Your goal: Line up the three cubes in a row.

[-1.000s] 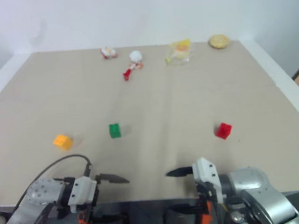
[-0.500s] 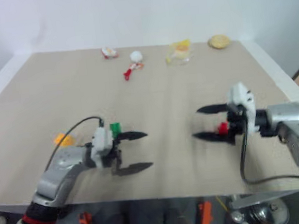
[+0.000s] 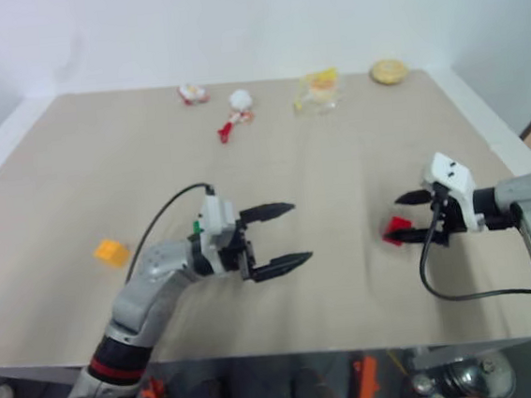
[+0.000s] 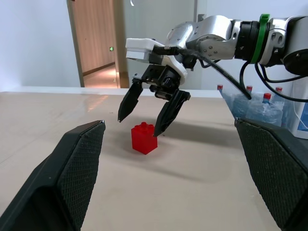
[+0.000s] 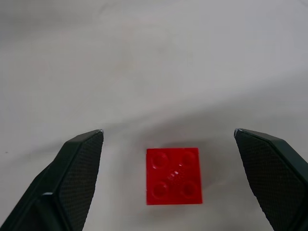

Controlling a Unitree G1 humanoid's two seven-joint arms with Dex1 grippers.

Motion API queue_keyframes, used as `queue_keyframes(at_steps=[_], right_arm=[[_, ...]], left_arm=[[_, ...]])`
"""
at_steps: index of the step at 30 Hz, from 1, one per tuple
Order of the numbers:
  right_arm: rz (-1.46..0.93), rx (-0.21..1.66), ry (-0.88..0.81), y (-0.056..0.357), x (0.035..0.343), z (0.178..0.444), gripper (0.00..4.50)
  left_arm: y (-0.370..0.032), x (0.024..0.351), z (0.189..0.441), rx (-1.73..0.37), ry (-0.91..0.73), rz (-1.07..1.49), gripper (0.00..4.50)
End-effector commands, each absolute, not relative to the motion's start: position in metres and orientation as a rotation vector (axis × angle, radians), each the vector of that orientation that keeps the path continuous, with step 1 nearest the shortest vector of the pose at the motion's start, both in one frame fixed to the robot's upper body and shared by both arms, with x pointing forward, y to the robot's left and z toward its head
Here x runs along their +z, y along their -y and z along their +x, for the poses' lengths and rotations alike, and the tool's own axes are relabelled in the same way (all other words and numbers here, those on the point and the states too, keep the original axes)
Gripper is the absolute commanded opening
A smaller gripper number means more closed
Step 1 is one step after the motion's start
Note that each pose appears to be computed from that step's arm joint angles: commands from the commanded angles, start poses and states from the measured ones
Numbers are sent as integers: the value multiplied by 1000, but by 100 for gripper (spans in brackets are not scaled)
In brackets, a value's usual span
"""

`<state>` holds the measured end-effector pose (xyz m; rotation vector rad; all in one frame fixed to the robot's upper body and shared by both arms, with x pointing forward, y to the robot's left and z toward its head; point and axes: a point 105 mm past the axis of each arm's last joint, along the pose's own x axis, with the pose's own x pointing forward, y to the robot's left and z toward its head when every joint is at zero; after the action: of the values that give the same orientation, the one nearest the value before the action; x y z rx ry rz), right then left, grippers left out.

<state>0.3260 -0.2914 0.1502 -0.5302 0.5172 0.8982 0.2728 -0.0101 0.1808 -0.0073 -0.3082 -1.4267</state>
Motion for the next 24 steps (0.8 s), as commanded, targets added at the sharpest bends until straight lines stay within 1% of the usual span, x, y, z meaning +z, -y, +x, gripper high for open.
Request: queue_keyframes(at_steps=[1, 2, 3, 4, 7, 11, 12, 13, 17, 21, 24], right_arm=[[-563, 882, -536, 294, 145, 330, 450], [-558, 880, -546, 295, 143, 331, 450], [-546, 877, -559, 296, 140, 331, 425], [-538, 875, -570, 296, 138, 331, 425], [-521, 870, -567, 295, 136, 335, 326], [-511, 863, -565, 295, 137, 340, 180], [-511, 863, -566, 294, 137, 340, 147], [-509, 865, -563, 294, 138, 340, 127], [-498, 891, -522, 287, 148, 341, 127], [-523, 1016, -449, 249, 169, 338, 127], [-555, 1135, -405, 214, 180, 329, 127]], left_arm=[[12, 190, 271, -1429, 348, -6, 446], [13, 190, 272, -1428, 348, -7, 446], [12, 190, 272, -1425, 350, -5, 449], [12, 191, 273, -1423, 352, -5, 449], [13, 192, 274, -1417, 357, -4, 450], [13, 194, 277, -1408, 366, -10, 450], [13, 195, 277, -1405, 368, -12, 450], [13, 195, 278, -1401, 369, -14, 450], [10, 194, 280, -1392, 363, -14, 450], [-11, 183, 278, -1385, 321, 31, 450], [-31, 171, 275, -1391, 271, 75, 450]])
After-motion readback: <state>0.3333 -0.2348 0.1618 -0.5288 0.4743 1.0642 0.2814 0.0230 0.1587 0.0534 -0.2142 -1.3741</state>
